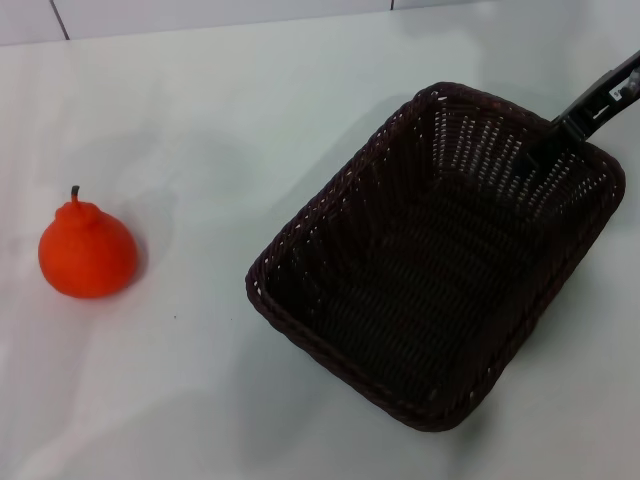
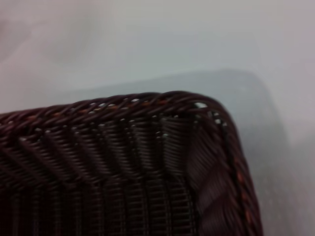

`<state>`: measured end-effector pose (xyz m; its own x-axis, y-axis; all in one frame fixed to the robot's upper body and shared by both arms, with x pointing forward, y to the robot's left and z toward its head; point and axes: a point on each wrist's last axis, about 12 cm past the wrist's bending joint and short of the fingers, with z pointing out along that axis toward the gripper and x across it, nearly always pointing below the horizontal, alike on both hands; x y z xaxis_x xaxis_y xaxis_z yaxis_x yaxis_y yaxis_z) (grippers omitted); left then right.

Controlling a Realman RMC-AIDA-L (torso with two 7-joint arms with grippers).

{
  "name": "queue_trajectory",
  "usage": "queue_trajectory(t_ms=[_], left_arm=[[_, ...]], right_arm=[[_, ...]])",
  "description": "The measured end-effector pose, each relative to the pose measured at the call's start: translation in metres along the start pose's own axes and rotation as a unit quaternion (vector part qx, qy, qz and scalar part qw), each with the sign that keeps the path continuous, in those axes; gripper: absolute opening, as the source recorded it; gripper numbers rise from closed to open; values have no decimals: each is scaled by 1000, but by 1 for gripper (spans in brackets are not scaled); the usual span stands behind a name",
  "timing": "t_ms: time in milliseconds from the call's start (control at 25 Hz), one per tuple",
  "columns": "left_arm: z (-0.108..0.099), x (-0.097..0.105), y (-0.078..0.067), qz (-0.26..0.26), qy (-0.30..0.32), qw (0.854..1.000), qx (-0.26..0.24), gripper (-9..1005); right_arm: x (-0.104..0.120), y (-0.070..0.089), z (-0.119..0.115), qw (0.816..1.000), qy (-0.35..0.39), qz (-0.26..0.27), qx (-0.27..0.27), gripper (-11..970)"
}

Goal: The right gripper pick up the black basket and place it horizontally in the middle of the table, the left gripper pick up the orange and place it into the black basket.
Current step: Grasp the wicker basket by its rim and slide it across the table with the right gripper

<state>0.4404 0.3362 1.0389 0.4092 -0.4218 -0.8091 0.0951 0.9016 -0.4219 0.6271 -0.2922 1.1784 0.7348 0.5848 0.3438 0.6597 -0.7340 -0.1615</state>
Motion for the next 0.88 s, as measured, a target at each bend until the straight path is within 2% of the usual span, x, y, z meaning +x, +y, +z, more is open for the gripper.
queue_trajectory(t_ms=[120, 360, 560, 760, 880], left_arm=[[0, 1, 1, 0, 3, 1000, -3, 905], [0, 1, 1, 0, 5, 1000, -4, 905], [2, 2, 0, -1, 5, 1000, -3, 907], [3, 2, 0, -2, 5, 1000, -2, 906], [3, 2, 0, -2, 5, 1000, -1, 905]], right_arm=[[-1, -1, 0, 1000, -6, -3, 3, 871], [-3, 1, -2, 1000, -12, 2, 5, 660], [-7, 1, 0, 1000, -19, 6, 12, 416], [-12, 4, -2, 1000, -13, 16, 22, 217], [-15, 4, -8, 999, 2, 27, 43, 213]])
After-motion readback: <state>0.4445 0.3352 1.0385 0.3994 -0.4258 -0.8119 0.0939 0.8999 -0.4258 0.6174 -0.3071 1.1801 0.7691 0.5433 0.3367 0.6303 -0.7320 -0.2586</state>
